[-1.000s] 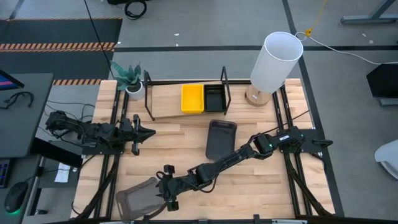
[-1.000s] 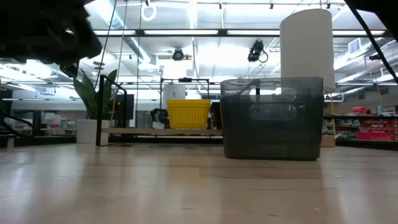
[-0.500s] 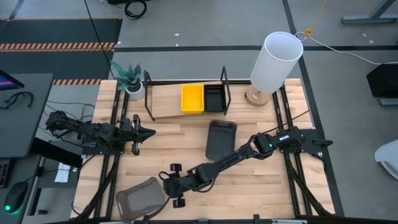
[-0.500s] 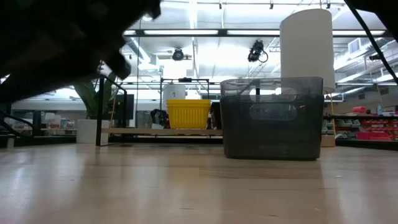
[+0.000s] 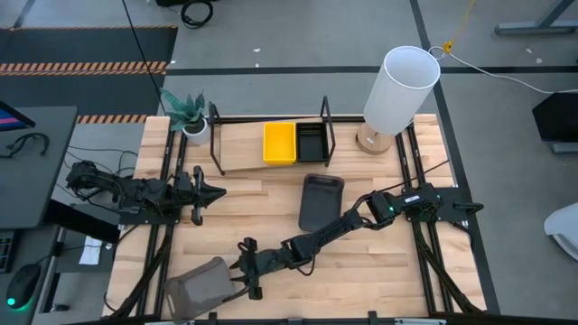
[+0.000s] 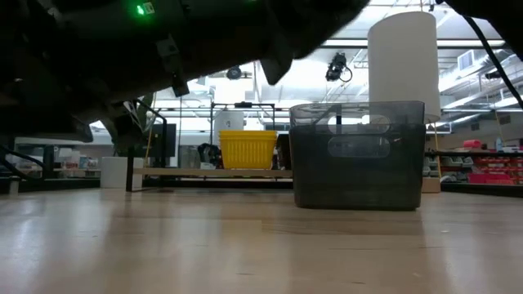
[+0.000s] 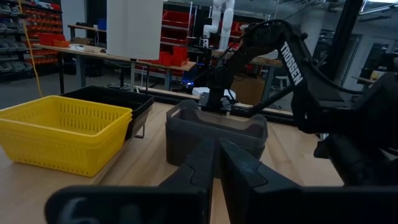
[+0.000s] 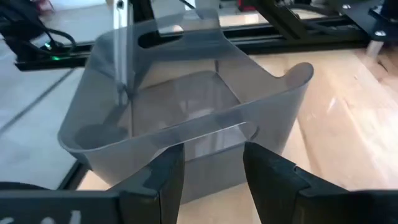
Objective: Stack baskets on shelf by color
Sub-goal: Stack the black transparent bin on the black transparent bin
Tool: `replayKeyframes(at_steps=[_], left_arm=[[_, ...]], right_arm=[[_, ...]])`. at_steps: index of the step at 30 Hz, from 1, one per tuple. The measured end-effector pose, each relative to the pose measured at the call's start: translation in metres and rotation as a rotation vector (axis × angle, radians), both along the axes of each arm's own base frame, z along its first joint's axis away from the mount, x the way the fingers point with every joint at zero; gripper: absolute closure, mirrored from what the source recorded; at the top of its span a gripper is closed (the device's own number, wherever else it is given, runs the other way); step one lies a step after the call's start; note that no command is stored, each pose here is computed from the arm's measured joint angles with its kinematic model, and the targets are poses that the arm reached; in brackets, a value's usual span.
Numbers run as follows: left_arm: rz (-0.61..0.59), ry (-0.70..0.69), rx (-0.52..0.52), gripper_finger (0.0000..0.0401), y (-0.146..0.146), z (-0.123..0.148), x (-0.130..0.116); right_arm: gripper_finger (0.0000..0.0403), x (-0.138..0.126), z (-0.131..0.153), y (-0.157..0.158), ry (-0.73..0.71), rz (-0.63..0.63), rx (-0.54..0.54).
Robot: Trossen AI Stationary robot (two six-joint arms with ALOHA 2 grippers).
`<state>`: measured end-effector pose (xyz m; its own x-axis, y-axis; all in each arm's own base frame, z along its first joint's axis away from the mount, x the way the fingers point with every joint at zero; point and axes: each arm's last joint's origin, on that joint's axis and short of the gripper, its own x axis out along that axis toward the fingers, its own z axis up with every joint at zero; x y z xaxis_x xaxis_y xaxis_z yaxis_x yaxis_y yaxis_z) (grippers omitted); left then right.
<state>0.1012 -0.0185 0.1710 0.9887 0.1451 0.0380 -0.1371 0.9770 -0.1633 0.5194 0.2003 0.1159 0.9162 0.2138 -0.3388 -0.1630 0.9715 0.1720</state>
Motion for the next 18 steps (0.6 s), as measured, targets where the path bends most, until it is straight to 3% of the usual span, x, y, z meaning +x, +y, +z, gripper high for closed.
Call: replayKeyframes(at_steps=[18], left_arm=[[0.000, 0.000, 0.000, 0.0373, 0.0000, 0.0001, 0.0000]], right_arm=[[0.0234, -0.0051, -0.0031, 0.0002, -0.151, 0.049, 0.016]])
